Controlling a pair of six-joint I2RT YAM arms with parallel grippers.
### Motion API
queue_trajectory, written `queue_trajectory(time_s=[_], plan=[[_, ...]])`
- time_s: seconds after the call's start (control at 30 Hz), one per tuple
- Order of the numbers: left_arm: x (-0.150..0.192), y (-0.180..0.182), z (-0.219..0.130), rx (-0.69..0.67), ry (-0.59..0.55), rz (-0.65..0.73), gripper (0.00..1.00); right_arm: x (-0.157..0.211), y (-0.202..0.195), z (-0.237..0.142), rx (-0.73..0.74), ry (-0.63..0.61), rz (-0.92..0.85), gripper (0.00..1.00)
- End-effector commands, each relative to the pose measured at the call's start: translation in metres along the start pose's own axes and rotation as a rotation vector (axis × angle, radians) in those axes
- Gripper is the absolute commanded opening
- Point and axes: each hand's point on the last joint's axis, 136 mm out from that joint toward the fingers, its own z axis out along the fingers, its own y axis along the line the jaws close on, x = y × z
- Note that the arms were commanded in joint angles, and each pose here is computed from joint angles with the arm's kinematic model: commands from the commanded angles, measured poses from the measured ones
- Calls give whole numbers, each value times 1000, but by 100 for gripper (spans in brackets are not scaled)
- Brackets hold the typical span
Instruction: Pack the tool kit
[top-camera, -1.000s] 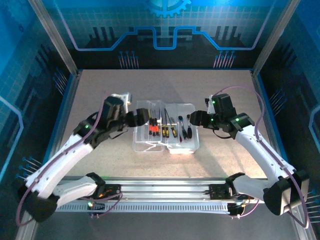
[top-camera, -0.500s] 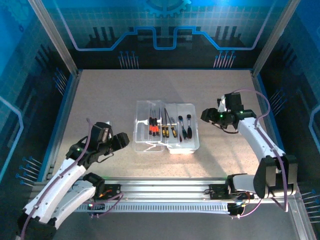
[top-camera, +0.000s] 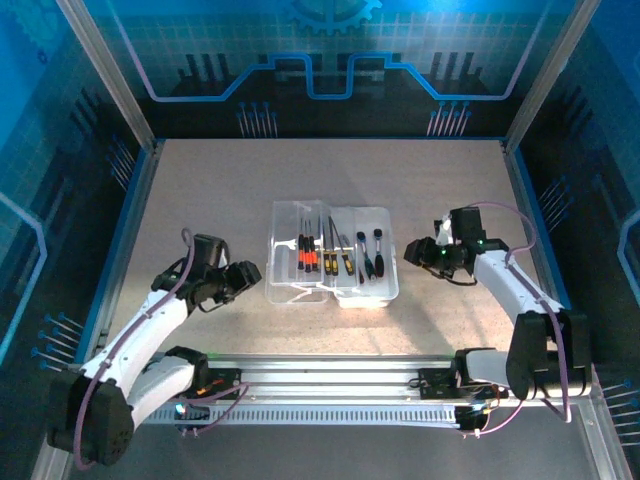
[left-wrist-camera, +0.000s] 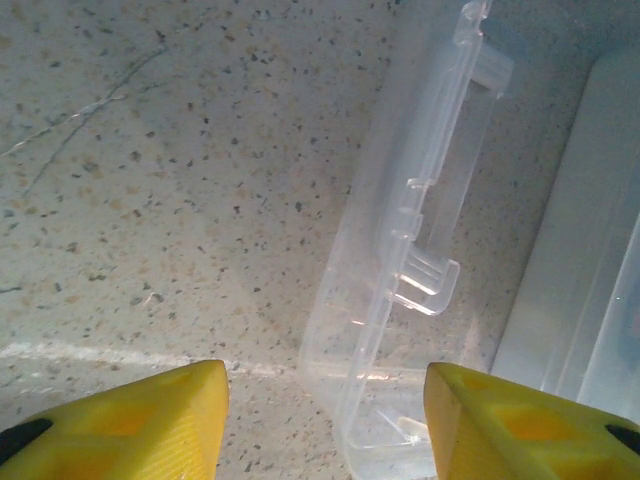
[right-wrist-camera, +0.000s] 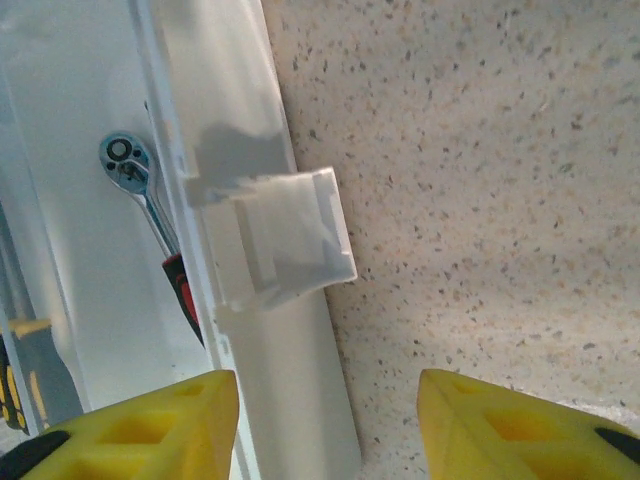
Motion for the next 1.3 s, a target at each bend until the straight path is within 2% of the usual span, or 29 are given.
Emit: queue_trajectory(time_s=[0.0, 0.23, 0.37, 0.67, 0.9, 1.13, 1.27], plan=[[-3, -8, 5, 43, 8, 30, 55, 2, 0, 0, -34, -8, 3, 50], [-2, -4, 24, 36, 46, 22, 48, 9, -2, 8, -59, 21, 22, 45], [1, -11, 37, 82, 93, 26, 38, 12, -4, 11, -59, 27, 31, 44], [7, -19, 46, 136, 138, 45, 37, 18, -9, 18, -65, 47, 54, 42], [7, -13, 57, 119, 148, 41, 36, 20, -8, 21, -72, 53, 71, 41], [9, -9, 68, 106, 169, 38, 23, 25, -9, 26, -72, 66, 74, 40], [8, -10, 66, 96, 163, 54, 10, 30, -12, 29, -72, 80, 81, 39]])
